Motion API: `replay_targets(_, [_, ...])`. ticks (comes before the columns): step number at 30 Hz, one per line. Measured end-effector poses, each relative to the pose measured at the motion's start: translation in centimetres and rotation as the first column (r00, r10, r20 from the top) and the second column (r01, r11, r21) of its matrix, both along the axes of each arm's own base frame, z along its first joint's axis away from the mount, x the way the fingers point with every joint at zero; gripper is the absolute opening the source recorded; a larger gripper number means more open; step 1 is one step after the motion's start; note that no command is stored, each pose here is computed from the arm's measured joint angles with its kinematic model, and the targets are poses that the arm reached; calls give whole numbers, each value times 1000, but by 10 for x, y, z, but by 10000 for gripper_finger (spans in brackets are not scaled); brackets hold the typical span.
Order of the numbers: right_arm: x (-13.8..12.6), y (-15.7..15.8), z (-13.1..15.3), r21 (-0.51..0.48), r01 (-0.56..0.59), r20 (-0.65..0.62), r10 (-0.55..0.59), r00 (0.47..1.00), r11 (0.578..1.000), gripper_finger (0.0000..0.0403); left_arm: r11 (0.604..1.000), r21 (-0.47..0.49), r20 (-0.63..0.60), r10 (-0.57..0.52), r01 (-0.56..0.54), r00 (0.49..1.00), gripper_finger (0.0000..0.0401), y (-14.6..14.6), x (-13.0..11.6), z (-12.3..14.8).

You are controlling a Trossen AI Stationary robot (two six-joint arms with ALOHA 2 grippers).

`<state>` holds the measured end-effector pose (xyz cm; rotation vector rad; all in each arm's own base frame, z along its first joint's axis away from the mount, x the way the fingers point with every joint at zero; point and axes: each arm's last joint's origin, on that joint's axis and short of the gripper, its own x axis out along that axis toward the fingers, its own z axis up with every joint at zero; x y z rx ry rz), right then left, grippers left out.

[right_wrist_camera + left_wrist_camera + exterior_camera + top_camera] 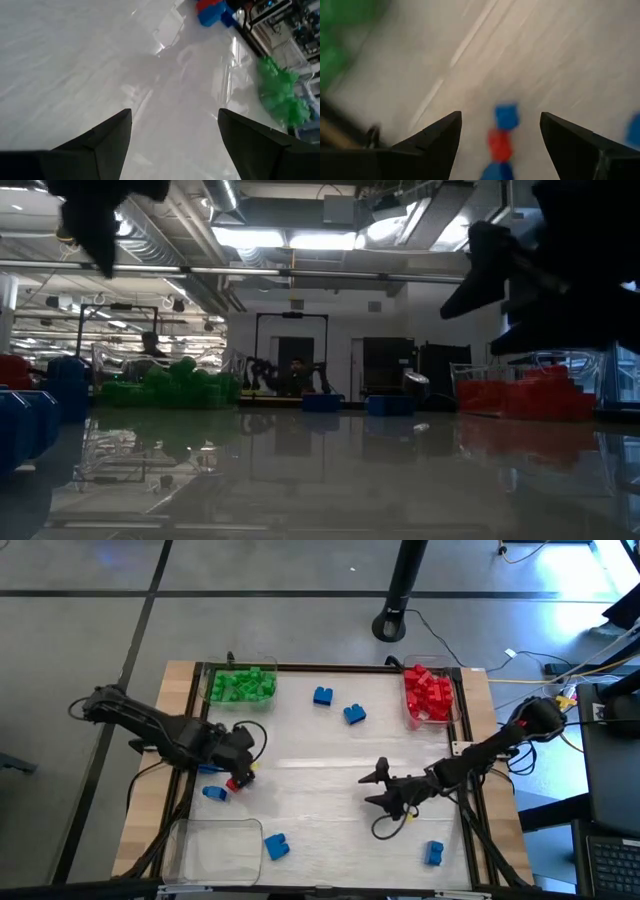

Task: Sort blocks
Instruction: Put the red game piece into the right transparent bin

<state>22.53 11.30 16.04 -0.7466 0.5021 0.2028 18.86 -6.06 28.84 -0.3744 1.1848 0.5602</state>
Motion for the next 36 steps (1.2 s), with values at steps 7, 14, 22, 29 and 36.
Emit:
replay_targets(7, [1, 2, -7, 35, 31, -23, -30, 999, 999, 296, 1000, -14, -175, -18, 16, 984, 261, -14, 8, -20])
replay_targets(14, [2, 2, -8, 35, 32, -24, -31, 999, 999, 296, 995, -91, -285, -66, 42, 956, 249, -21, 12, -39])
replay_targets(22, [1, 2, -8, 25, 28, -30, -27, 999, 999, 296, 982, -190, -268, -60, 8, 961, 218, -25, 3, -75])
replay_targets(29, [2, 1, -8, -18, 18, -25, -18, 1000, 1000, 296, 989, -139, -299, 1, -45, 954, 215, -21, -6, -93])
replay_targets(36, [2, 1, -8, -39, 12, -22, -13, 1000, 999, 296, 986, -163, -258, -6, -38, 966, 207, -21, -5, -105])
